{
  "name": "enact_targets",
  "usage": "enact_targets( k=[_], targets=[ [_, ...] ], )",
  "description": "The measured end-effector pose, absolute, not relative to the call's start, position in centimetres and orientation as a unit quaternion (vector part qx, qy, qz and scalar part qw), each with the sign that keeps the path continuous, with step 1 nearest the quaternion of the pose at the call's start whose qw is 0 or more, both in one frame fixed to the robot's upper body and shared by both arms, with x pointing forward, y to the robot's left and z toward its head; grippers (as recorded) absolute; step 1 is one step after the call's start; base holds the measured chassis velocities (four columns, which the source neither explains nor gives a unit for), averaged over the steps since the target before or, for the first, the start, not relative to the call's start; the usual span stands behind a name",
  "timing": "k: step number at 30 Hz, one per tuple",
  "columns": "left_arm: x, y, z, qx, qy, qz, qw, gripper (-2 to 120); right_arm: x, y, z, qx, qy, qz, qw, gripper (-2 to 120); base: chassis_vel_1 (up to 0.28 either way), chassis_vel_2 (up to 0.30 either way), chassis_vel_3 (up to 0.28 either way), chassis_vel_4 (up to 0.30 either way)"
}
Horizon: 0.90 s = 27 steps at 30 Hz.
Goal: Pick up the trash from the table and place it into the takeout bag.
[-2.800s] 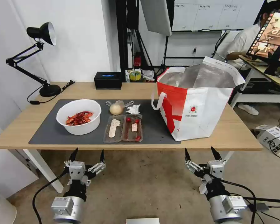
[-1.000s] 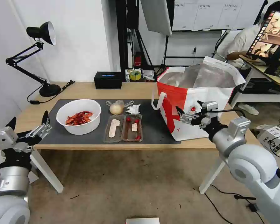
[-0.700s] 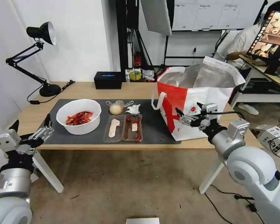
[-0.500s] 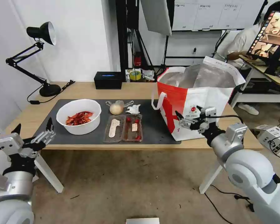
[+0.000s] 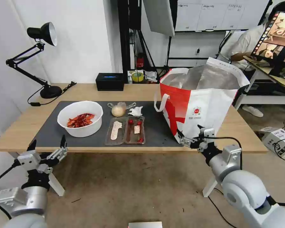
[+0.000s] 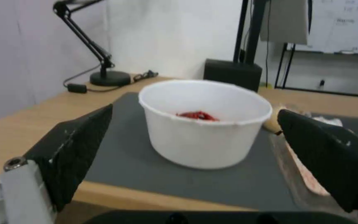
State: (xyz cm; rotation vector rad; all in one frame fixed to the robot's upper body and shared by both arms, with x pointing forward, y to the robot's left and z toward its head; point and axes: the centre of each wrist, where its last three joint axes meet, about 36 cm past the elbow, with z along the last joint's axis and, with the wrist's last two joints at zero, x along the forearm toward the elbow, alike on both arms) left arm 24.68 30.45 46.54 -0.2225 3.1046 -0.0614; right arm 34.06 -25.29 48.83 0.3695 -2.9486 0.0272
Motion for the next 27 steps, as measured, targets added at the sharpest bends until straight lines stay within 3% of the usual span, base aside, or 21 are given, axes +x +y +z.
enact_targets(
  k=[12,27],
  targets=[
    [25.2,29.1,43.3,-0.042,0.999,-0.017,-0.015,100,31.9,-25.8,47.4,0.095,-0.992,0.003,0.085,100,0.000,0.000,0.000,0.000],
    [25.1,29.1,43.3,-0.048,0.999,-0.022,-0.011,100,31.4,-25.5,47.2,0.094,-0.992,0.001,0.087,100,0.000,0.000,0.000,0.000]
  ],
)
